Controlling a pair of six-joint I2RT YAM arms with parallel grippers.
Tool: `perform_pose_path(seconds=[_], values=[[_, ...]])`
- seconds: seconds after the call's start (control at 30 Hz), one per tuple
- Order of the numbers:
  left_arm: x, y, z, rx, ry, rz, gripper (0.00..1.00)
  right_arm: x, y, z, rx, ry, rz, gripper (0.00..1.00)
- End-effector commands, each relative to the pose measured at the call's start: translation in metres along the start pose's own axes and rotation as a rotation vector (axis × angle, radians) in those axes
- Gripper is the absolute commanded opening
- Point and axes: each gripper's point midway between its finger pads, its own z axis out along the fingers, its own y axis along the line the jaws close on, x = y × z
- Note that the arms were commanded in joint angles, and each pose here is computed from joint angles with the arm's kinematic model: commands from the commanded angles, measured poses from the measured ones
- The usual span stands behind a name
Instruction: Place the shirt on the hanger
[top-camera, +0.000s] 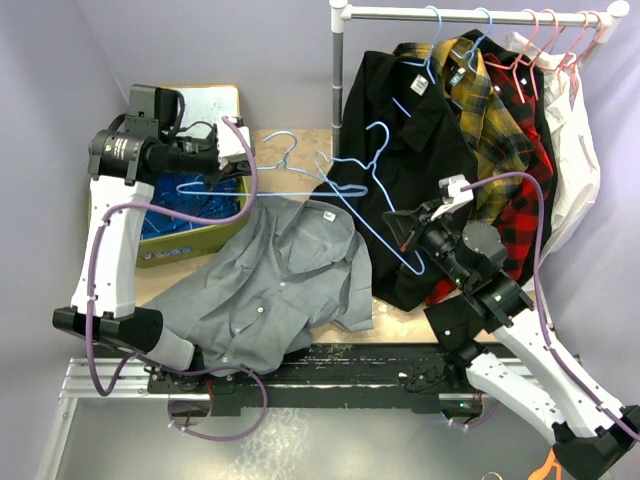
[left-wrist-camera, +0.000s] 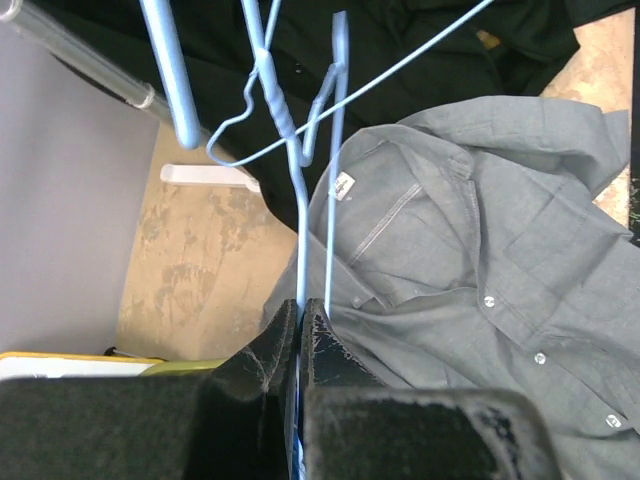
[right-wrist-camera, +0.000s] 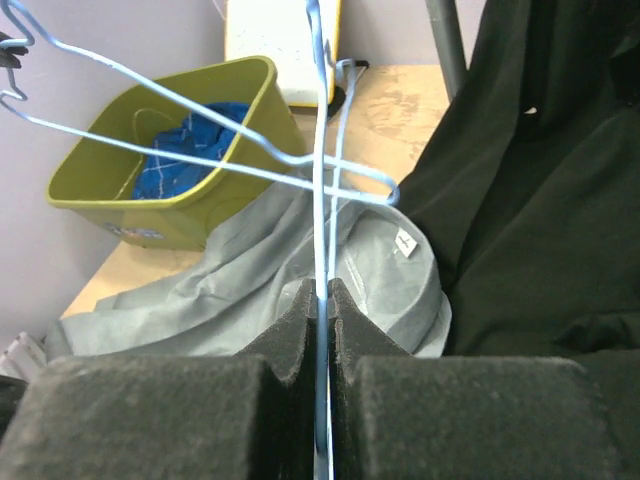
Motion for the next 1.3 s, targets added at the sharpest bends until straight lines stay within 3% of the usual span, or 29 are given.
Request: perform_pose_path(seconds=[0.0, 0.1, 0.27, 0.43, 0.53, 0.73, 1.0, 1.03, 1.07, 1.1, 1.13, 1.27], values=[[-0.023, -0.001, -0.019, -0.055, -0.022, 0.042, 0.0, -0.019, 0.016, 0.003, -0.063, -0.068, 0.049, 0.0], [-0.005, 0.017, -0.026, -0.151, 0.081, 0.031, 0.0, -0.017, -0.003, 0.001, 0.032, -0.087, 0.06, 0.0], [0.009, 0.011, -0.045, -0.2, 0.186, -0.001, 0.0, -0.022, -0.042, -0.008, 0.258, -0.118, 0.042, 0.0], [0.041, 0.08, -0.106, -0.7, 0.363, -0.147, 0.0, -0.025, -0.045, -0.019, 0.27, -0.119, 0.008, 0.0], [0.073, 0.106, -0.125, -0.876, 0.417, -0.211, 0.0, -0.027, -0.041, -0.023, 0.25, -0.113, -0.006, 0.0], [0.099, 0.119, -0.127, -0.885, 0.359, -0.322, 0.0, -0.027, -0.035, -0.024, 0.22, -0.094, -0.027, 0.0], [0.143, 0.098, -0.113, -0.843, 0.457, -0.386, 0.0, -0.02, -0.033, -0.025, 0.204, -0.07, -0.029, 0.0], [0.143, 0.094, -0.115, -0.842, 0.466, -0.398, 0.04, -0.02, -0.033, -0.025, 0.2, -0.067, -0.032, 0.0], [0.133, 0.095, -0.122, -0.859, 0.458, -0.41, 0.46, -0.021, -0.032, -0.026, 0.196, -0.065, -0.037, 0.0], [0.118, 0.096, -0.128, -0.869, 0.441, -0.423, 0.93, -0.022, -0.031, -0.026, 0.194, -0.064, -0.045, 0.0], [0.103, 0.097, -0.138, -0.891, 0.423, -0.442, 1.0, -0.022, -0.031, -0.026, 0.192, -0.058, -0.052, 0.0], [0.049, 0.111, -0.206, -1.19, 0.373, -0.462, 0.99, -0.01, -0.029, -0.025, 0.187, 0.018, -0.042, 0.0]])
